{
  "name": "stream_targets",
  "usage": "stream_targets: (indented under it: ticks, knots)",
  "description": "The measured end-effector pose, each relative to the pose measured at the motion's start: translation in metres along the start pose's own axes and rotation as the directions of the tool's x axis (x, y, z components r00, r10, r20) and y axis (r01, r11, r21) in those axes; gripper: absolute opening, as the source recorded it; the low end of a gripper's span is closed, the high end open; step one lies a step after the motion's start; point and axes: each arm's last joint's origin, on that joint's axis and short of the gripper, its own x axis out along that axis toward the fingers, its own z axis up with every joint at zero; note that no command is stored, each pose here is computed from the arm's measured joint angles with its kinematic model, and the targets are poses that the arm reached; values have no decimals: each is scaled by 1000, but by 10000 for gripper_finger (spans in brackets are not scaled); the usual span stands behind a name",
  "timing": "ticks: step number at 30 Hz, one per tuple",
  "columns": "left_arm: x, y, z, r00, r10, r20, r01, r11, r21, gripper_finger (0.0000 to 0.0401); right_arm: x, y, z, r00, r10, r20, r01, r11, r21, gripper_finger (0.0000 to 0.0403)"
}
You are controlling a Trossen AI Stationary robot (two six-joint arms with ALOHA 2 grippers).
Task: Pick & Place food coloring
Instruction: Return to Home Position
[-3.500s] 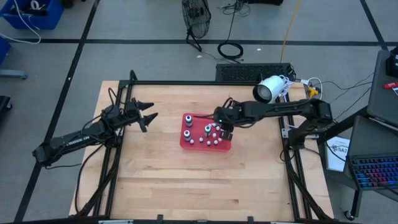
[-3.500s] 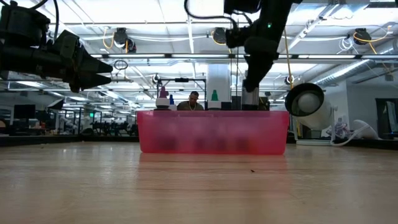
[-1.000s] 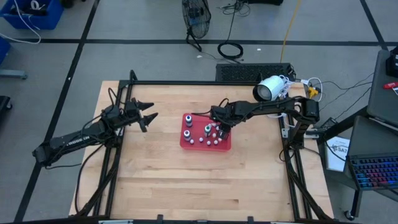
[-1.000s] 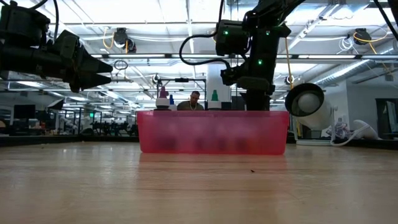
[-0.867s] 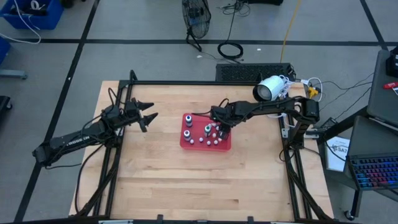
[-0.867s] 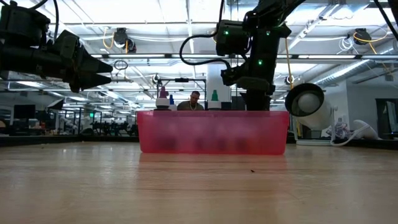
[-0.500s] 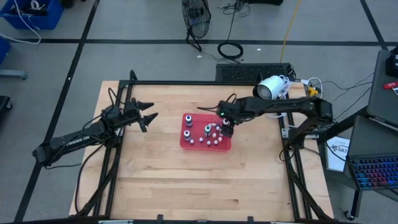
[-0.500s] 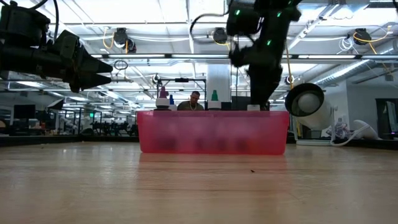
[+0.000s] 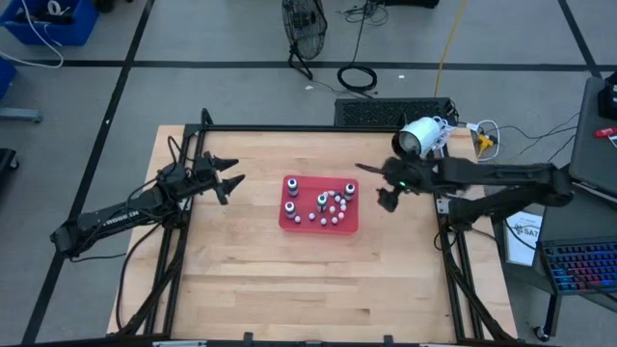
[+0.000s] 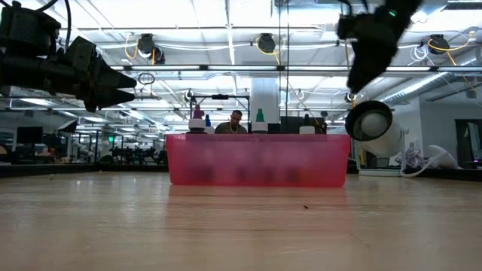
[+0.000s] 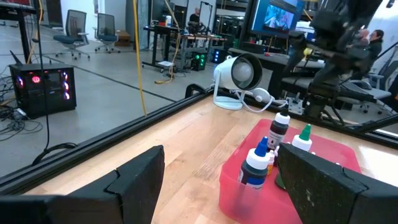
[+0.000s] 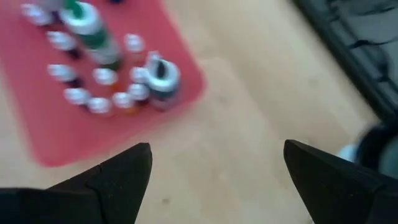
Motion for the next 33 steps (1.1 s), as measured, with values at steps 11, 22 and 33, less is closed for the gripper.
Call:
stream_targets:
  ticks: [11, 22, 33]
  knots:
    - [0, 0, 0, 1000, 0, 0, 0, 1000, 0, 306, 22, -23, -89, 915, 122, 385, -217, 952, 215, 347]
    - [0, 0, 0, 1000, 0, 0, 0, 1000, 0, 306, 47, -23, -126, 559, 310, 769, -471, 882, -13, 349]
    - [0, 0, 0, 1000, 0, 0, 0, 1000, 0, 306, 49, -21, -132, 504, 412, 759, -477, 865, -154, 350]
